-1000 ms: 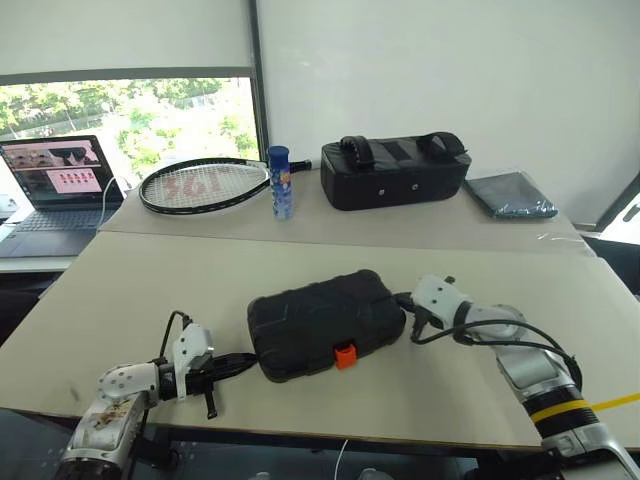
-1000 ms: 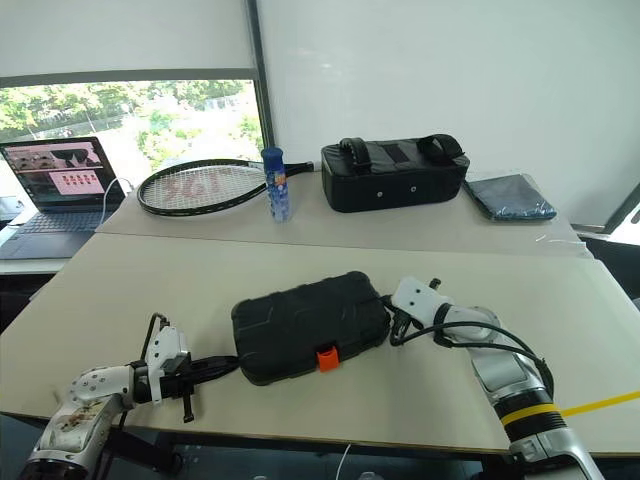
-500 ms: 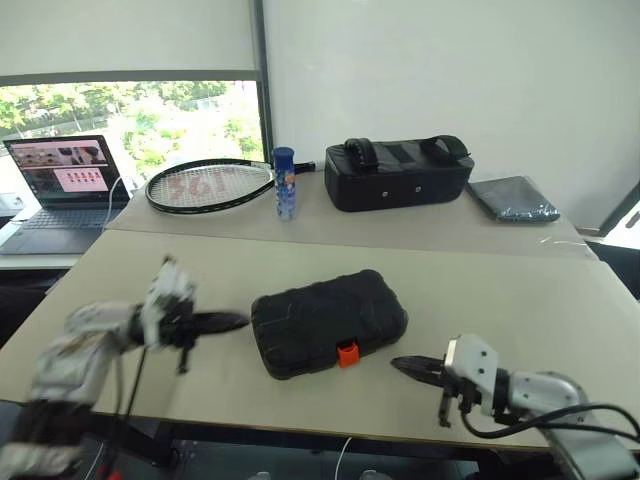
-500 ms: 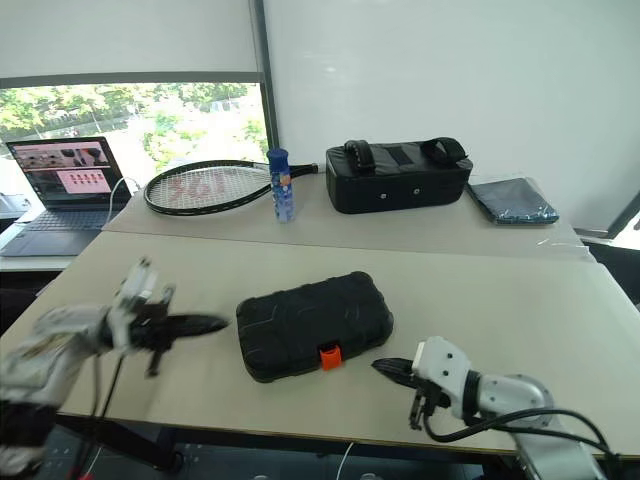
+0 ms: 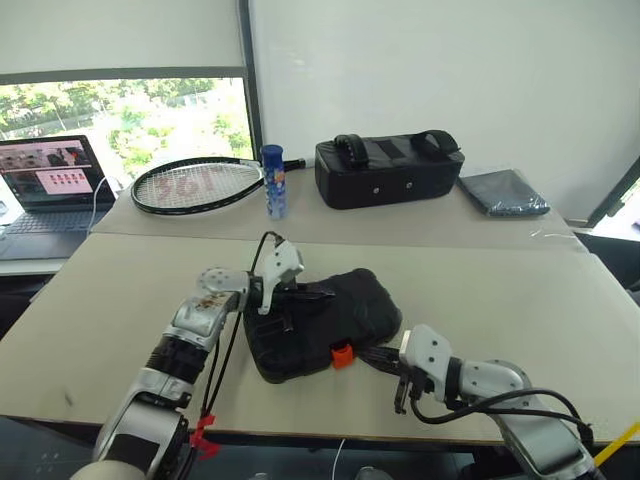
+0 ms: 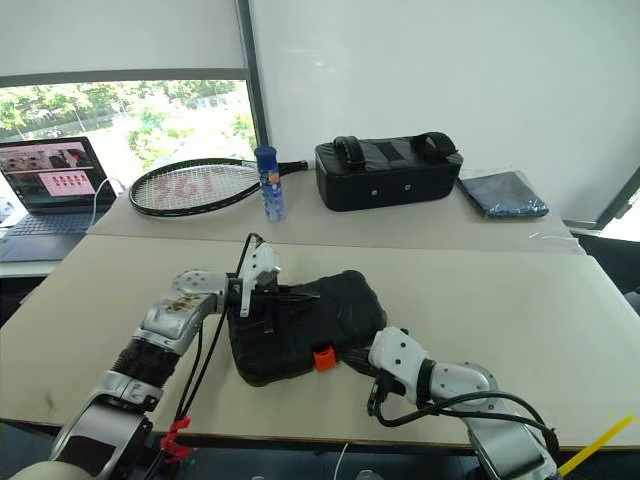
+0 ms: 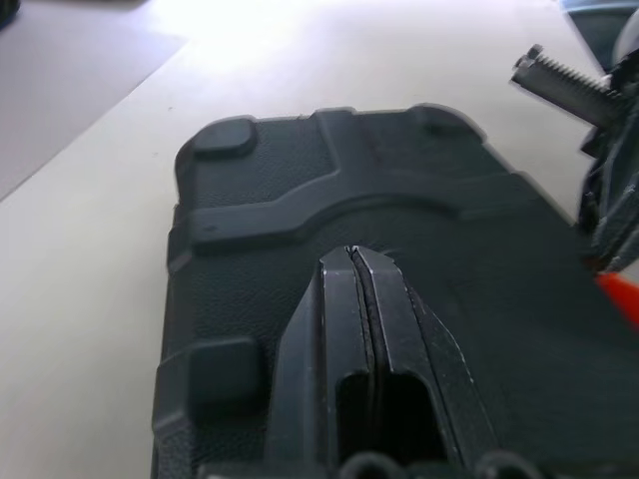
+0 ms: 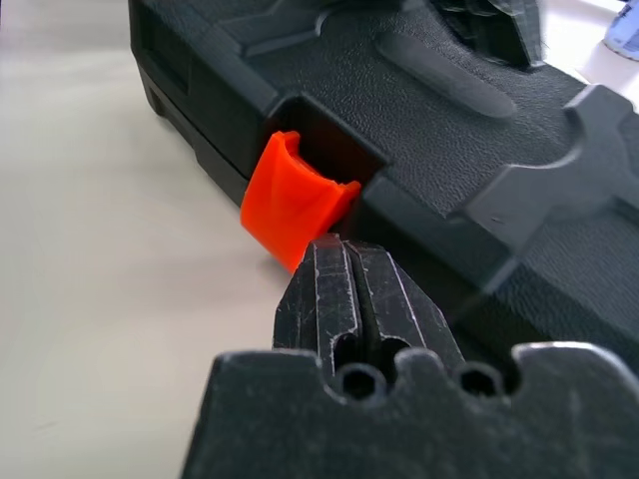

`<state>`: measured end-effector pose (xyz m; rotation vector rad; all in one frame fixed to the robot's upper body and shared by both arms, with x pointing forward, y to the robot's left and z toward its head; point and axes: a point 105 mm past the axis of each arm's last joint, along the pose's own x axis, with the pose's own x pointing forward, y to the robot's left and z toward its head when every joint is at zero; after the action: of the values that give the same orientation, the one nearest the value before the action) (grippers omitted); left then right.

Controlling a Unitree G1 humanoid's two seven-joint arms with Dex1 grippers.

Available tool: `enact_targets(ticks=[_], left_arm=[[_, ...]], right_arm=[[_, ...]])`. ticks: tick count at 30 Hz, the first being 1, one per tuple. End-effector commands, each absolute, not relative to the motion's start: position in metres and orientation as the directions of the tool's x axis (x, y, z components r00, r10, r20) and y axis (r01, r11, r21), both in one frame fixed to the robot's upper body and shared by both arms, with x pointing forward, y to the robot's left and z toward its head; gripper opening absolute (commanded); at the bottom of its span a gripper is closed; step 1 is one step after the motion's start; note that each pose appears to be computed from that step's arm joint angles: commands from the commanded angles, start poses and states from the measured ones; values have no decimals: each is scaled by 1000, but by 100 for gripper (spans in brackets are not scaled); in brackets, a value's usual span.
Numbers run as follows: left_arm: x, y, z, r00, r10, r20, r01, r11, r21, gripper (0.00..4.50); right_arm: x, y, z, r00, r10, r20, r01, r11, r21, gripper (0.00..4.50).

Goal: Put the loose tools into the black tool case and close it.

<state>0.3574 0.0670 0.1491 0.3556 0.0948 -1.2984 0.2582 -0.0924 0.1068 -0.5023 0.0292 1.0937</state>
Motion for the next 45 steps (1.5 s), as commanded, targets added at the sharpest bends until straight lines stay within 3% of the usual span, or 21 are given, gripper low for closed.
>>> enact_targets(ticks=[1,11,19,45], left_arm=[[355,66,148,273,-916,-295,953,216,212,6],[349,72,137,274,-899,-342,954,210,214,6],[355,88,117,343,-828,-444,939,290,185,6],[337,94,69,254,-755,-605,951,308,14,6]], right_arm=[[249,-81,108,411,870,-271,-877,297,-378,0],[238,-76,98,360,879,-313,-901,240,-362,0],[247,-66,102,373,885,-278,-889,255,-381,0],[284,-57,117,444,868,-223,-838,315,-445,0]])
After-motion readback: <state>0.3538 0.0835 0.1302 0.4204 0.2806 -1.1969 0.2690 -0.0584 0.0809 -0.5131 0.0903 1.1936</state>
